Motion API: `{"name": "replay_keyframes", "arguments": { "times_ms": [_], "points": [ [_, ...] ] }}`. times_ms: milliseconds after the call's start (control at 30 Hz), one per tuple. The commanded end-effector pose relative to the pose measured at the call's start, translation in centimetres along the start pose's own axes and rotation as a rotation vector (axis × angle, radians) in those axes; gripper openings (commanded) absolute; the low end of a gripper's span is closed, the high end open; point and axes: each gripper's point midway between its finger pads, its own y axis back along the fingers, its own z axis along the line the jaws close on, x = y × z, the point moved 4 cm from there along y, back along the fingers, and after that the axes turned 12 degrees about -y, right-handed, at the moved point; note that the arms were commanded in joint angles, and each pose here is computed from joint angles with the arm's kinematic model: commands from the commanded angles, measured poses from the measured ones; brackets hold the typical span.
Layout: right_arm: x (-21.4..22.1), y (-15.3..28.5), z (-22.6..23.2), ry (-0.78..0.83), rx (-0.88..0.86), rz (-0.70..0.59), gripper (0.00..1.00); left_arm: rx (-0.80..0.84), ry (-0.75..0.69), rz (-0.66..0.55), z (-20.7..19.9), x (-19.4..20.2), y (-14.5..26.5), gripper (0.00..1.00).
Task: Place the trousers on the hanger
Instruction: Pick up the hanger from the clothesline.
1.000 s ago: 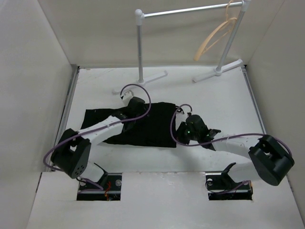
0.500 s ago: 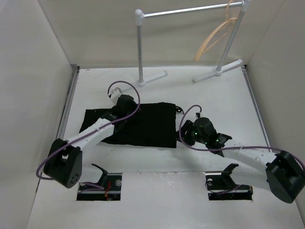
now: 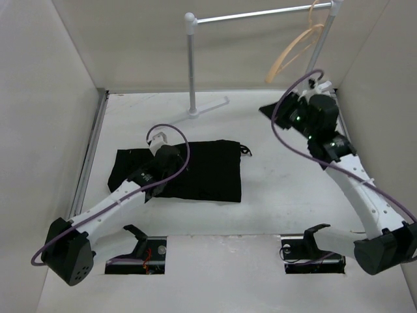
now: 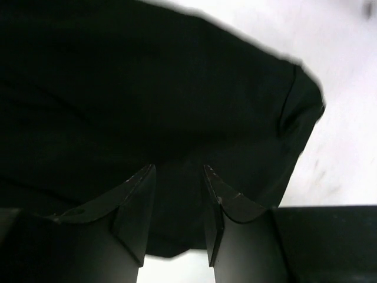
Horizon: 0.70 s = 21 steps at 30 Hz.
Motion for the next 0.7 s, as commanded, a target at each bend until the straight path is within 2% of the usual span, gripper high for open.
{"name": "replay_keyframes", "arguments": {
  "times_ms": [0,167,333,500,667],
  "points": [
    [-6.1,1.1,4.7,0.125,-0.085,-0.114,0.23,0.024,-0.037,0.022,0.1,1.7,1.5,0.33],
    [-14.7,0.5,6.9,0.125,-0.066,-0.261,0.41,0.073,-0.056,0.038,-0.5,3.1,2.8,0.32],
    [-19.3,-1.2,7.9,0.135,-0.057,-0.310,0.58,0.095,-0.063,0.049,-0.9,3.4,2.9,0.35],
    [-21.6,-3.6,7.3,0.142,-0.019,-0.318,0.61,0.112,-0.058,0.085,-1.3,3.7,2.2,0.37],
    [-22.4,-6.1,7.2,0.136,-0.051,-0.283,0.55,0.118,-0.036,0.095,-1.3,3.6,1.6,0.38]
  ]
}}
